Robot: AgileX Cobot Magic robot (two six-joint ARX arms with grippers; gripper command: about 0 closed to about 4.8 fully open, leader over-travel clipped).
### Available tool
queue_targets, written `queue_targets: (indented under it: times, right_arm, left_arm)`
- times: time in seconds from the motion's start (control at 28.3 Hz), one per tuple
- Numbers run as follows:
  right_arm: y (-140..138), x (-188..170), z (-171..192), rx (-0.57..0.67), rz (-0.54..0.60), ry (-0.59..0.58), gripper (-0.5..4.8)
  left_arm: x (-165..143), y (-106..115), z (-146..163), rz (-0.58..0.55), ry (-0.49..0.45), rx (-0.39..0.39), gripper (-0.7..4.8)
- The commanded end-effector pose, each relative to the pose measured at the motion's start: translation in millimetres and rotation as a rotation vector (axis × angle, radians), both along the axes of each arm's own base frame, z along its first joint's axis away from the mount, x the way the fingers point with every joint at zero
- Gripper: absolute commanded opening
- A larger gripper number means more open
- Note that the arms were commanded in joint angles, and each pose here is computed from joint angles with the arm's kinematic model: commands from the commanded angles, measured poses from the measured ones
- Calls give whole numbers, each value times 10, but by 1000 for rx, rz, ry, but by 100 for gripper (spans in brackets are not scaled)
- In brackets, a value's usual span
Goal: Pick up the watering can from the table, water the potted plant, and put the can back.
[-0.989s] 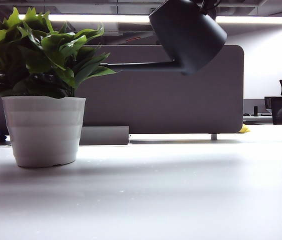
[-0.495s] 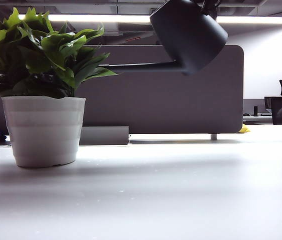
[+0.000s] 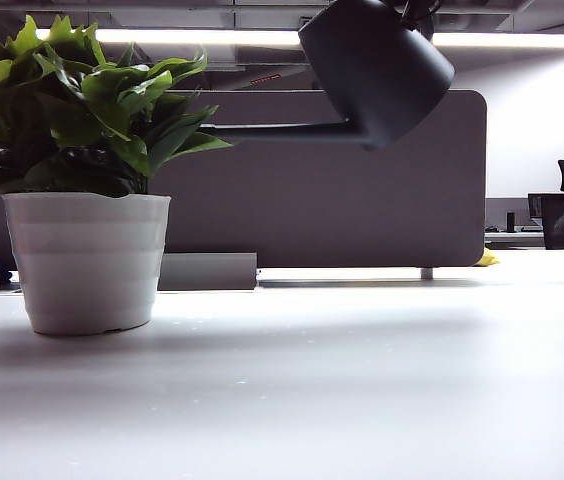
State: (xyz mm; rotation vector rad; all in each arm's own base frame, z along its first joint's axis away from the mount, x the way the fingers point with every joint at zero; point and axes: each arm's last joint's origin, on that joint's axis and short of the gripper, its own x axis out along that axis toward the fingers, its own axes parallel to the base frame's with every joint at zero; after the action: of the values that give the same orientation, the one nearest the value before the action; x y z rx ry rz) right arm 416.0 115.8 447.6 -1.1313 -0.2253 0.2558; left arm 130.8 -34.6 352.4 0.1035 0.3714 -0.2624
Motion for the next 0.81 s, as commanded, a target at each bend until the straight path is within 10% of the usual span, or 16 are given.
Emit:
queue_targets:
  times: [0.04, 0.81]
  right_arm:
    - [-36, -156, 331, 110, 12, -151, -5]
    - [-475, -863, 759, 715, 43, 175, -6]
  left_arm:
    - [-6, 3, 14, 3, -9, 0, -6]
    - [-13, -26, 35, -87, -20, -43, -6]
